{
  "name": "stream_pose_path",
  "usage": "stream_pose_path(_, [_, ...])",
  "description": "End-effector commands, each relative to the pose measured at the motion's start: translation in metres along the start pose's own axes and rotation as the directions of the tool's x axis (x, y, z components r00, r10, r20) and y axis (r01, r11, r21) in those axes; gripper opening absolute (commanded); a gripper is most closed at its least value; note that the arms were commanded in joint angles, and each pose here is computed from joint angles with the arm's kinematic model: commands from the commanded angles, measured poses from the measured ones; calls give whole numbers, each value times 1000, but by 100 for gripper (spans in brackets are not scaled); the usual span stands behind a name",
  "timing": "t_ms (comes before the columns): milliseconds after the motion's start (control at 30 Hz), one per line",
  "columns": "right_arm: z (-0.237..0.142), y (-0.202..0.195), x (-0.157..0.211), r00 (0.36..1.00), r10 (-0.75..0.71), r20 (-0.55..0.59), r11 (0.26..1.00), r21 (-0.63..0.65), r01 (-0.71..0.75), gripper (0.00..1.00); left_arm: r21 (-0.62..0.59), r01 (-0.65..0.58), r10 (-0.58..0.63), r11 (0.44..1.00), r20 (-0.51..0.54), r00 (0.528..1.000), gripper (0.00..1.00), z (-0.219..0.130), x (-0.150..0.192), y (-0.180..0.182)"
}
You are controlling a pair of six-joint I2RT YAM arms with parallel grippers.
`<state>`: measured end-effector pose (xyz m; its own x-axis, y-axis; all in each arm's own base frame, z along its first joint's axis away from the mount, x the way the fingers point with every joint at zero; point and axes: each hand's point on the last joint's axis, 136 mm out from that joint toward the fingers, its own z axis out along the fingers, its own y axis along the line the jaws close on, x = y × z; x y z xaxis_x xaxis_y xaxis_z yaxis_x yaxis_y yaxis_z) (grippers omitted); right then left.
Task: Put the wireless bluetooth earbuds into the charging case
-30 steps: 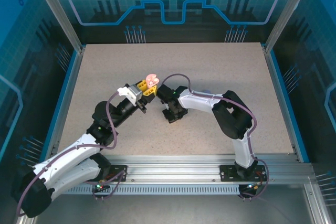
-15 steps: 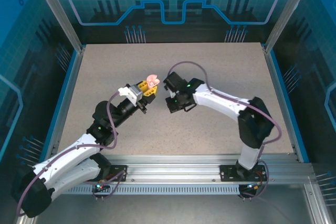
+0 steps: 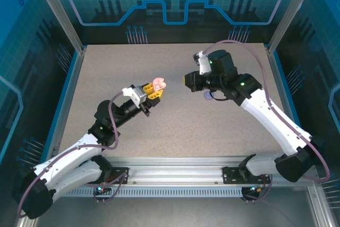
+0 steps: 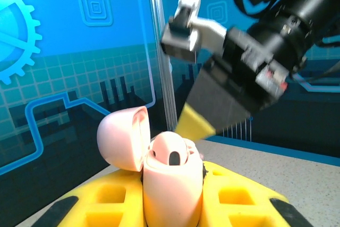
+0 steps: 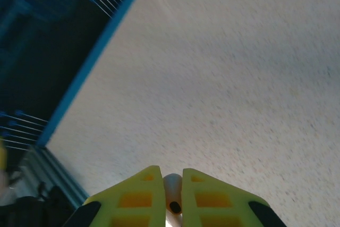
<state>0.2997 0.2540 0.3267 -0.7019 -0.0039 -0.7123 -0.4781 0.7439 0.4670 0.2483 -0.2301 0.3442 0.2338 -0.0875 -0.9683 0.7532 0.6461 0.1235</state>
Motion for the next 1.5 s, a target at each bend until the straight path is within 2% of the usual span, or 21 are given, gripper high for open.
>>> stream_pose_path(0, [-31, 37, -31, 994, -19, 103, 987, -155, 35, 11, 49, 12, -16, 999, 75, 997, 0, 3, -27, -7])
stream_pose_path(233, [-61, 80, -56, 977, 17, 214, 935, -349, 60, 11, 70, 31, -37, 997, 89, 995, 0, 6, -32, -9])
stream_pose_path(500, [-69, 112, -60, 958, 21, 287, 863, -488, 127, 12, 77, 57, -66, 995, 118, 991, 0, 10, -39, -8])
stream_pose_path(800, [-66, 125, -40, 933, -47, 357, 823, -516, 239, 11, 83, 73, -85, 994, 153, 985, 0, 11, -52, -8])
stream_pose_path(1467, [-41, 127, -31, 944, -39, 327, 823, -525, 216, 10, 96, 80, -94, 992, 155, 983, 0, 14, -54, -9])
